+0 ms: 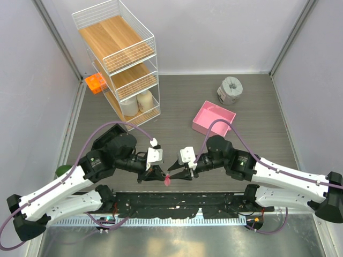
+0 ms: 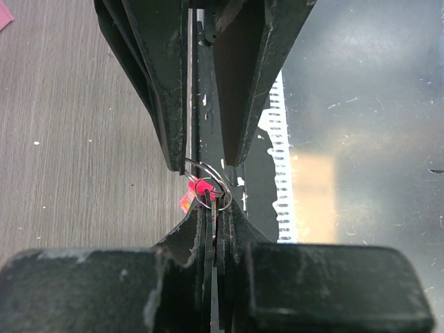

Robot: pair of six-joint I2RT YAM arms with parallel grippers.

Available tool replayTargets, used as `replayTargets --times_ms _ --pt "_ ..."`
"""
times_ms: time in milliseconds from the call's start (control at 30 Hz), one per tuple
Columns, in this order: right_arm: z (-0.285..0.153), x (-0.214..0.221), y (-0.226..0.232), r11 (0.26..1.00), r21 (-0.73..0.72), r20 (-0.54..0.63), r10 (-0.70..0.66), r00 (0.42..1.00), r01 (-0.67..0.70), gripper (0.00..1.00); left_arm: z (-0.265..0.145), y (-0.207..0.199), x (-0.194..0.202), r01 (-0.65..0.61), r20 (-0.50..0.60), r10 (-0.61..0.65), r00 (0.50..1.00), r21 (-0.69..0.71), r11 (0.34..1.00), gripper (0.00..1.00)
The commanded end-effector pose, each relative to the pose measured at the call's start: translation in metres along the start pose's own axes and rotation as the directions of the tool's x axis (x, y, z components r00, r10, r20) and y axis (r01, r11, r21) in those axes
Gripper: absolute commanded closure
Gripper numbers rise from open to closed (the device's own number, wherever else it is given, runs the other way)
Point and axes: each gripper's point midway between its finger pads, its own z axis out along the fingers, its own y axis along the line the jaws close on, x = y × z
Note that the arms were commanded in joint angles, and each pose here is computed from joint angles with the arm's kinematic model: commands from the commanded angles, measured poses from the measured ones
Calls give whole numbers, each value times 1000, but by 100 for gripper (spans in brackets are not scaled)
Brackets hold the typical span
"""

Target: Remove the keys from the keyring

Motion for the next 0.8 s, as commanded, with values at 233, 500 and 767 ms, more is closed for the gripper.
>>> replayTargets --times_ms 233,500,767 --pt "4 -21 0 999 -21 33 -35 999 35 95 -8 -3 -20 -32 56 32 998 -7 999 100" --pt "-7 -41 -4 997 68 157 15 987 -26 95 -7 -2 -14 -27 66 28 997 -17 999 100" --pt "-14 -55 -18 962 152 403 149 903 -227 95 -2 0 -11 -14 76 16 997 -16 1000 100"
